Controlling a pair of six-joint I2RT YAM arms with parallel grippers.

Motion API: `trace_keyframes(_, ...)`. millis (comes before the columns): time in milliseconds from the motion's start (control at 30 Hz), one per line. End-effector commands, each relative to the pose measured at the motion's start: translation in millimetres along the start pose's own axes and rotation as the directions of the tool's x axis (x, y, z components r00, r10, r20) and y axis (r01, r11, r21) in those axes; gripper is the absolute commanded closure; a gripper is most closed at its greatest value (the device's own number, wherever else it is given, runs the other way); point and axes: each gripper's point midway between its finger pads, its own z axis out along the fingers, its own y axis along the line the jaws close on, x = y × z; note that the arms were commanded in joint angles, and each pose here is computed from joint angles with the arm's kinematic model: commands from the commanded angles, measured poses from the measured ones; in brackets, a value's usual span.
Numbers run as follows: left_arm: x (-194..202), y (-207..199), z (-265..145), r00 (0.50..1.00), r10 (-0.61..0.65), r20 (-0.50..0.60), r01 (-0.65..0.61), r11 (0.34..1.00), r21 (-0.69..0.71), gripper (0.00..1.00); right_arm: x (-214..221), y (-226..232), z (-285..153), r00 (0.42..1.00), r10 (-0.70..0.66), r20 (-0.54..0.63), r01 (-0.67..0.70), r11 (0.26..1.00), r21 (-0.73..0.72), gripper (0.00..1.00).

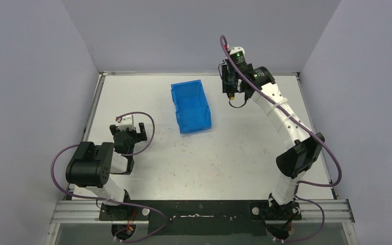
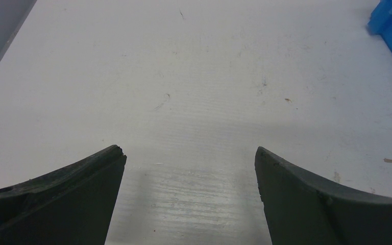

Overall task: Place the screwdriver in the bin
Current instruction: Place the screwdriver in the bin.

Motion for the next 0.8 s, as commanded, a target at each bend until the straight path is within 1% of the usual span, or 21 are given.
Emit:
trace_keyframes(0, -22, -3, 5, 0.997, -0.006, 0.075, 0.005, 1.000, 0.007, 0.03, -27, 26, -7, 0.995, 0.020, 0.095, -0.018, 1.000, -0.015, 0.97)
trace_keyframes(300, -22, -3, 5, 0.997, -0.005, 0.074, 0.004, 1.000, 0.007, 0.03, -28, 88, 3, 0.993, -0.038, 0.112, 0.049, 0.994, -0.097, 0.97)
trace_keyframes(567, -22, -3, 5, 0.997, -0.005, 0.074, 0.004, 1.000, 0.007, 0.03, -30, 122, 19, 0.985, 0.021, 0.169, 0.002, 0.992, -0.130, 0.97)
trace_keyframes(767, -22, -3, 6, 0.997, -0.006, 0.074, 0.006, 1.000, 0.008, 0.03, -16, 137, 46, 0.984, 0.040, 0.172, -0.017, 0.991, -0.134, 0.97)
